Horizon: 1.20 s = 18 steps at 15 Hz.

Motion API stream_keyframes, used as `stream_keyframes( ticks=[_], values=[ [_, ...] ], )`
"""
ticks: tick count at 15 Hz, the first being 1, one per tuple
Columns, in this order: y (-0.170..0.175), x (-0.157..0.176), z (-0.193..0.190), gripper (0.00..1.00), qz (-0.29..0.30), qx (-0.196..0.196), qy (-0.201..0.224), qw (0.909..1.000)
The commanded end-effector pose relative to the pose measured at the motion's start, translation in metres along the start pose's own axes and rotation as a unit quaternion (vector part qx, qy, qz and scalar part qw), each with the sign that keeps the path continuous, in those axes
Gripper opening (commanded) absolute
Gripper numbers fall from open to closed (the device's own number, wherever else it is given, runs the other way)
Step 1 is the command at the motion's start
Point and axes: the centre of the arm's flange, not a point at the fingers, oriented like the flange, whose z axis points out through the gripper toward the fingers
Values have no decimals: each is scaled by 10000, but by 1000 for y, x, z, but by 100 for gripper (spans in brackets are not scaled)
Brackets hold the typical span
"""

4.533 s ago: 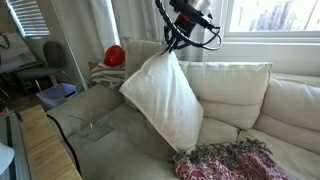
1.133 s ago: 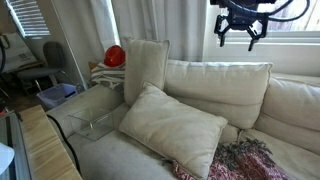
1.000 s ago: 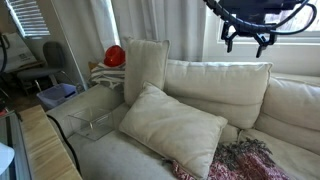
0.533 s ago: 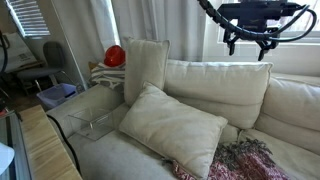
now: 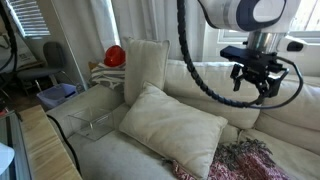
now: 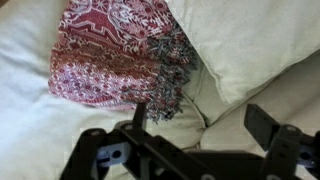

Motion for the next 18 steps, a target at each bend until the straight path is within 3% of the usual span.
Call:
stream_keyframes(
  ticks=[1,5,6,9,13,15,18],
  values=[
    [24,42,80,100,881,-61,-503,9948],
    [24,41,149,100,1667,266,-1275,9774],
    [20,-10,118,100,1315,37,-1048,9858],
    [17,-10,138,100,1501,109,-1227,9810],
    [18,-5,134,100,1531,127,-1195,9809],
    [28,12,160,100,2077,-18,-1397,9682],
    [32,-5,217,100,2598,-458,-2004,9435]
  ],
)
